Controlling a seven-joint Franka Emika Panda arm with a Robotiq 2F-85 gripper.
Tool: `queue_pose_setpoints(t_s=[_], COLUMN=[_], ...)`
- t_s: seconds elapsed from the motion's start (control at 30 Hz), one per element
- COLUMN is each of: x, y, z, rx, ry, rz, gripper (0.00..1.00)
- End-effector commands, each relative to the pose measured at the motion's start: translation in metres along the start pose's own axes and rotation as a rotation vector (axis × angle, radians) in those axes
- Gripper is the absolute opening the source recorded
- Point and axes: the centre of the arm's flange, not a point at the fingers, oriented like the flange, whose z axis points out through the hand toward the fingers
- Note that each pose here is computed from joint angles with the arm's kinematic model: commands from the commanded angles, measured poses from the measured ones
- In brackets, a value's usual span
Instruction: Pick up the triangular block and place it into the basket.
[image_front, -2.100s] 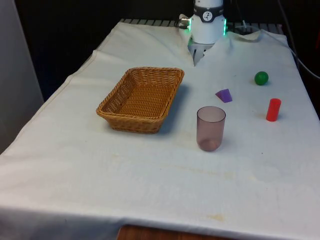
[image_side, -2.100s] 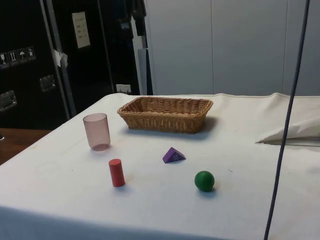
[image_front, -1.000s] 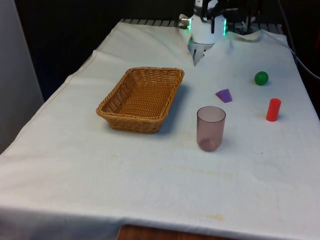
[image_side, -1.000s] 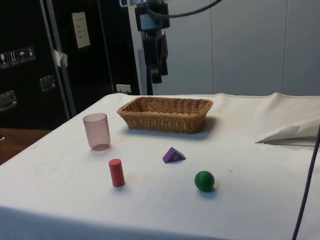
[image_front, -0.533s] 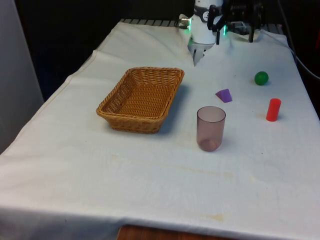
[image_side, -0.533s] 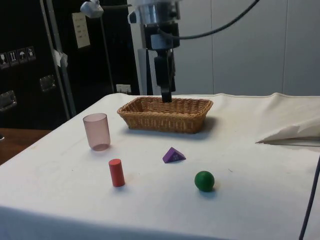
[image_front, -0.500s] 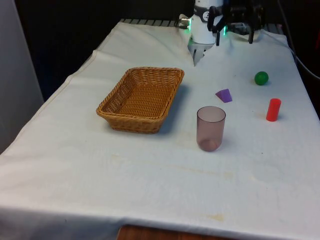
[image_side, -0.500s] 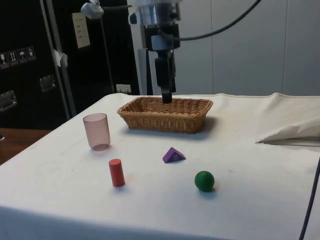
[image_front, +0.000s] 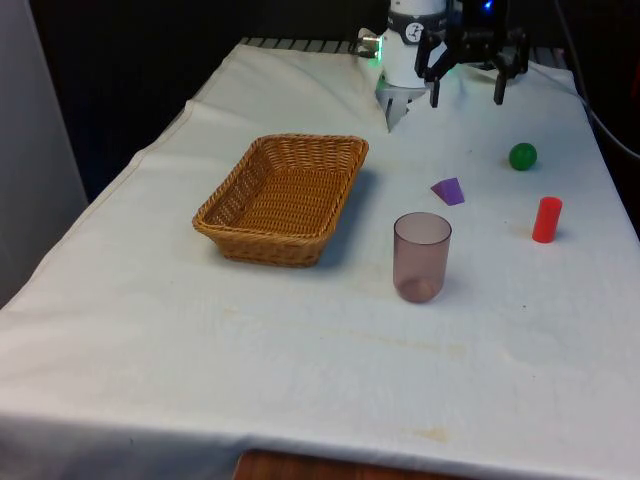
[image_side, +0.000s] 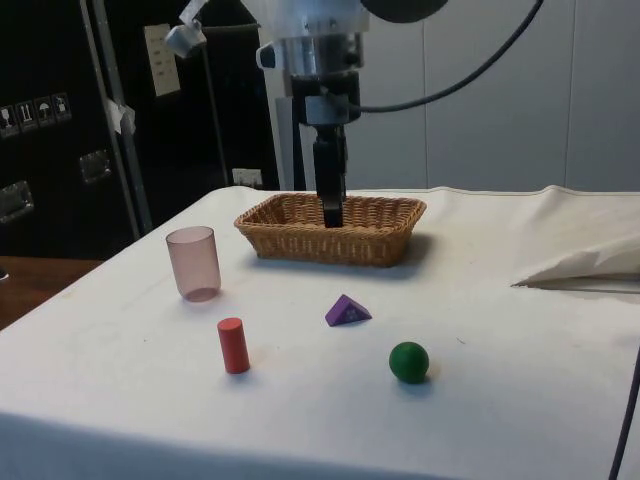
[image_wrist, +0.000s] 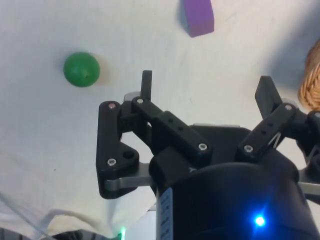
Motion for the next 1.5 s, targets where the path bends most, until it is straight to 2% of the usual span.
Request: queue_pose_setpoints(t_s=[0.0, 0.03, 0.23, 0.3, 0.33, 0.37, 0.6, 0.63, 0.67, 0.87, 0.9, 0.93, 1.07, 1.17, 1.2, 1.23, 1.47], x=[0.0, 0.0, -0.003, -0.003, -0.003, -0.004, -0.005, -0.005, -0.005, -0.005, -0.006, -0.005, -0.006, -0.006, -0.007, -0.005, -0.006], y=[-0.001, -0.004, -0.013, -0.014, -0.014, -0.014, -0.015, -0.015, -0.015, -0.01, -0.013, -0.009, -0.006, -0.004, -0.007, -0.003, 0.004], z=[0.002, 0.007, 0.022, 0.024, 0.023, 0.032, 0.06, 0.06, 0.063, 0.085, 0.082, 0.088, 0.102, 0.108, 0.107, 0.11, 0.125], rx=[-0.003, -0.023, -0.037, -0.038, -0.025, -0.038, -0.033, -0.025, -0.033, -0.033, -0.023, -0.034, -0.035, -0.038, -0.024, -0.039, -0.041], ry=[0.002, 0.009, 0.0, 0.0, -0.01, -0.006, -0.018, -0.024, -0.019, -0.026, -0.034, -0.026, -0.023, -0.018, -0.027, -0.015, -0.006], rz=[-0.005, -0.018, -0.056, -0.059, -0.06, -0.068, -0.086, -0.083, -0.087, -0.097, -0.094, -0.098, -0.099, -0.099, -0.096, -0.098, -0.096], gripper=[1.0, 1.0, 1.0, 1.0, 1.0, 1.0, 1.0, 1.0, 1.0, 1.0, 1.0, 1.0, 1.0, 1.0, 1.0, 1.0, 1.0])
